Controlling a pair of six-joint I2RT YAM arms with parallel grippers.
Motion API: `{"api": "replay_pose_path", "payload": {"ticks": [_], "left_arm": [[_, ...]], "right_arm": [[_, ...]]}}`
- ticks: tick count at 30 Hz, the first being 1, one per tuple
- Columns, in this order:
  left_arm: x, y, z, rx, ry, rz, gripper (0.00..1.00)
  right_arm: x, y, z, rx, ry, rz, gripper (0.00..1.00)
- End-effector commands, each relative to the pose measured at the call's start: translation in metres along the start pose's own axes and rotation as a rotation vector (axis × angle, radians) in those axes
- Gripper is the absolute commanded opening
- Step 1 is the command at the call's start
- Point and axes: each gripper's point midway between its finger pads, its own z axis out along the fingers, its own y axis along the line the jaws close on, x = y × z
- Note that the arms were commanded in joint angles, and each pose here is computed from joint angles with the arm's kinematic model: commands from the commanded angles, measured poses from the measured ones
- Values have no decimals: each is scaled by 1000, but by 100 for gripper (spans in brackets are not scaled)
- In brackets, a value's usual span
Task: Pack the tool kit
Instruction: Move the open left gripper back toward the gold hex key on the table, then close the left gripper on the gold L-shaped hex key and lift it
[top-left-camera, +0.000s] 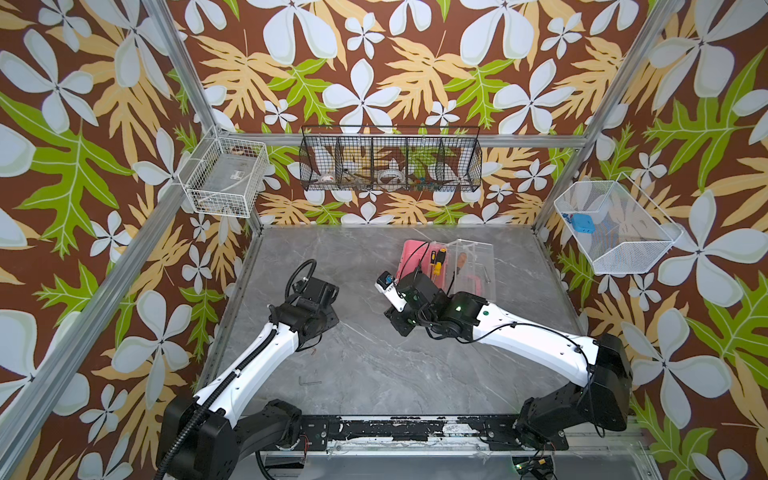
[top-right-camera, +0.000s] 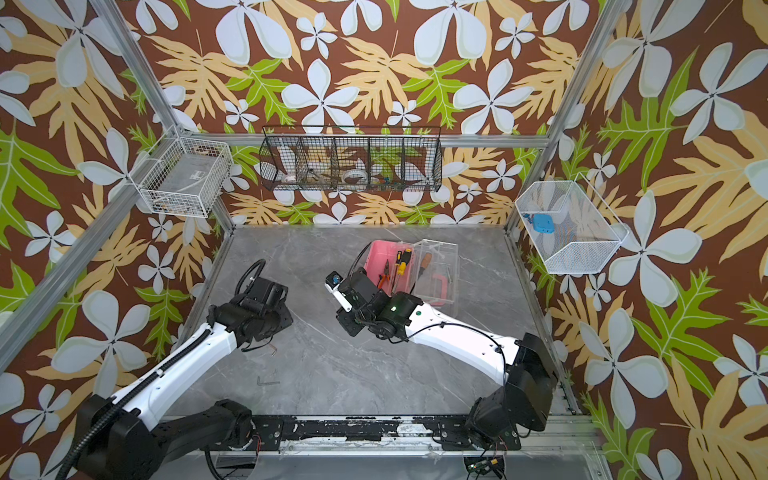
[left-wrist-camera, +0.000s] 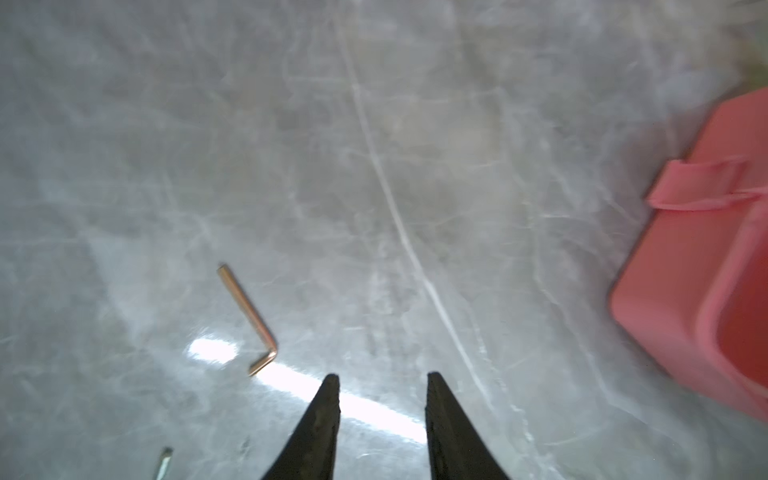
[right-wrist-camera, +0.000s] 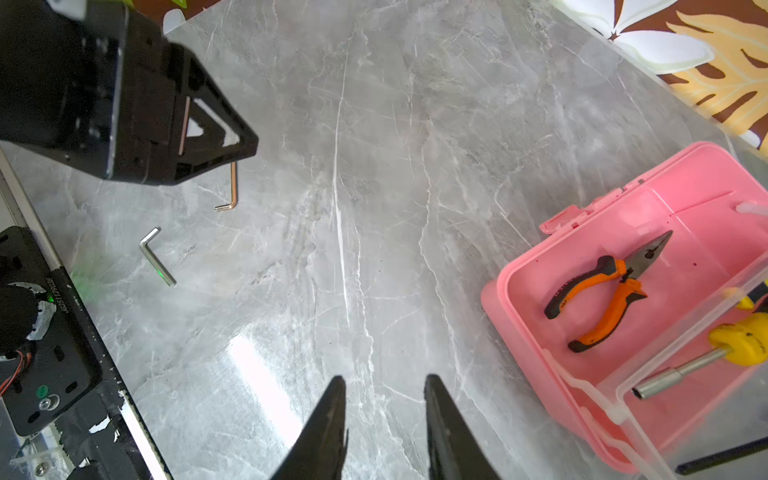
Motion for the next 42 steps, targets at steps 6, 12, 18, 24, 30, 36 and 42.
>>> {"api": "replay_pose_path", "payload": {"ticks": [6,12,18,24,30,36,42], "left_arm": [[35,58,30,-157,155,-76,38],[38,62,54,-170,208,-89,30],[33,57,68,-167,200,-84,26],[28,56,73,-170,181,-76,26],[32,60,83,-188,199,-69,16],[34,56,89,-176,217,-58,1],[31,32,85,-65,238,-41,0]], "right_arm": [[8,-7,-1,41,-5,-21,32],[19,-11,-2,61,5,-19,31],[24,-14,-3,76,14,-25,31],[27,-15,1,80,31,-28,31],[31,-16,1,90,40,-31,31],[35,-20,-1,110,44,-28,31],[38,-29,-3,147,50,-21,32]]}}
